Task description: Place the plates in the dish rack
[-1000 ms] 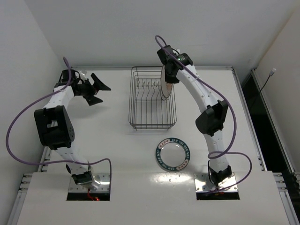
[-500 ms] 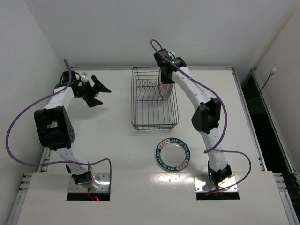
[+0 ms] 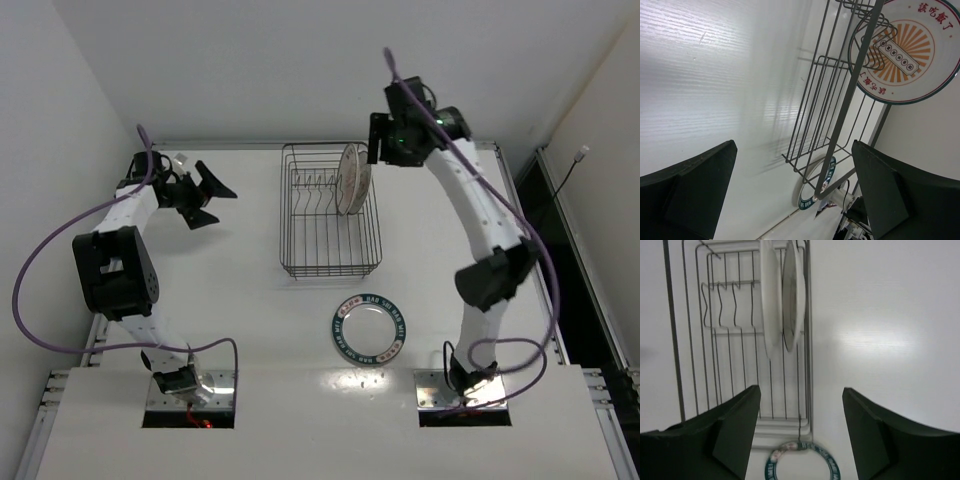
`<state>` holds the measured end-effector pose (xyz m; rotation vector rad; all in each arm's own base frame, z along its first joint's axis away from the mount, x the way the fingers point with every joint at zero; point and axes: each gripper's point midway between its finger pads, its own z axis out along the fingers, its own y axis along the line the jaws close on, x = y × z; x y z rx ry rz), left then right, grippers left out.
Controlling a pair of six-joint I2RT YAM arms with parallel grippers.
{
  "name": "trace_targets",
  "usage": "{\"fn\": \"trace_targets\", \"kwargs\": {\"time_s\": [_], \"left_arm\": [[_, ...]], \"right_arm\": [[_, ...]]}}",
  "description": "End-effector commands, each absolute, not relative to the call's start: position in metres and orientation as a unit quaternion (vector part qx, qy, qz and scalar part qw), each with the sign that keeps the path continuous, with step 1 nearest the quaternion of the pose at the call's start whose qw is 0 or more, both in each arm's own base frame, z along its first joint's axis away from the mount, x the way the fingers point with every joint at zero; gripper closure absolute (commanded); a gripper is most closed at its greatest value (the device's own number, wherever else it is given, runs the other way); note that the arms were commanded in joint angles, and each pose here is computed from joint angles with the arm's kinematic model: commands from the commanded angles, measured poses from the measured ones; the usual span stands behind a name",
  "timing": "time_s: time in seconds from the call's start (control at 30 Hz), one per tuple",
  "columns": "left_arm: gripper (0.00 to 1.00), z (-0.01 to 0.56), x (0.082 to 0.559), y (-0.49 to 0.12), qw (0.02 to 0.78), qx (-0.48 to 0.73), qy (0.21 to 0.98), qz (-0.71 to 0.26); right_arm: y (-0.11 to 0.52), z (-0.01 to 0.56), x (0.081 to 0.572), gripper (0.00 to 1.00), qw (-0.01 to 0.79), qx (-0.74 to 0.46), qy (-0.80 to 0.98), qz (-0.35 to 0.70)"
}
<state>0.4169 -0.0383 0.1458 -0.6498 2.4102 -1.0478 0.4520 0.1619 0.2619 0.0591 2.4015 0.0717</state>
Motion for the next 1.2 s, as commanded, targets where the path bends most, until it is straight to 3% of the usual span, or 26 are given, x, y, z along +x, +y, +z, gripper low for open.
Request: {"fn": "trace_targets", "kwargs": {"time_s": [0.0, 0.13, 0.17, 0.23, 0.27, 0.37, 0.53, 0.67, 0.73, 0.77, 0.93, 0.97, 1.03, 1.17], "left_arm": [[0.01, 0.147, 0.421, -0.033, 0.224, -0.227, 0.870, -0.375], [0.01, 0.139, 0.423, -0.028, 0.218, -0.237, 0.872, -0.370], [0.01, 0.142, 0.425, -0.024, 0.223, -0.239, 0.870, -0.369], [0.01, 0.141, 0.423, -0.024, 0.219, -0.241, 0.871, -0.369], [0.01, 0.141, 0.423, -0.020, 0.223, -0.240, 0.871, -0.367], [0.01, 0.133, 0.421, -0.020, 0.213, -0.245, 0.872, -0.367], [0.01, 0.124, 0.415, -0.022, 0.200, -0.251, 0.873, -0.366], [0.01, 0.121, 0.412, -0.023, 0.196, -0.253, 0.874, -0.366], [0.01, 0.125, 0.412, -0.023, 0.201, -0.250, 0.873, -0.366], [0.01, 0.125, 0.412, -0.023, 0.201, -0.250, 0.873, -0.366], [0.01, 0.124, 0.405, -0.023, 0.193, -0.244, 0.880, -0.359], [0.01, 0.127, 0.405, -0.021, 0.199, -0.244, 0.881, -0.353], [0.01, 0.125, 0.402, -0.017, 0.201, -0.251, 0.881, -0.346], [0.01, 0.121, 0.394, -0.015, 0.192, -0.252, 0.888, -0.334]], "right_arm": [[0.139, 0.287, 0.399, 0.36, 0.346, 0.026, 0.934, 0.080], [0.123, 0.226, 0.331, 0.31, 0.283, 0.006, 0.951, 0.125], [0.109, 0.178, 0.303, 0.31, 0.228, 0.023, 0.965, 0.127], [0.126, 0.171, 0.280, 0.31, 0.234, 0.006, 0.945, 0.230], [0.122, 0.132, 0.254, 0.31, 0.183, 0.020, 0.951, 0.248], [0.133, 0.087, 0.220, 0.29, 0.129, 0.012, 0.940, 0.315], [0.133, 0.031, 0.181, 0.29, 0.048, 0.030, 0.937, 0.345], [0.144, 0.004, 0.175, 0.29, 0.026, 0.035, 0.923, 0.382], [0.150, -0.010, 0.162, 0.37, -0.015, 0.035, 0.916, 0.400], [0.153, -0.013, 0.159, 0.47, -0.021, 0.036, 0.910, 0.412], [0.145, -0.033, 0.140, 0.83, -0.044, 0.037, 0.919, 0.390], [0.140, -0.035, 0.138, 0.94, -0.043, 0.040, 0.923, 0.379], [0.139, -0.032, 0.136, 1.00, -0.037, 0.038, 0.926, 0.375], [0.131, -0.008, 0.149, 1.00, -0.002, 0.018, 0.945, 0.326]]}}
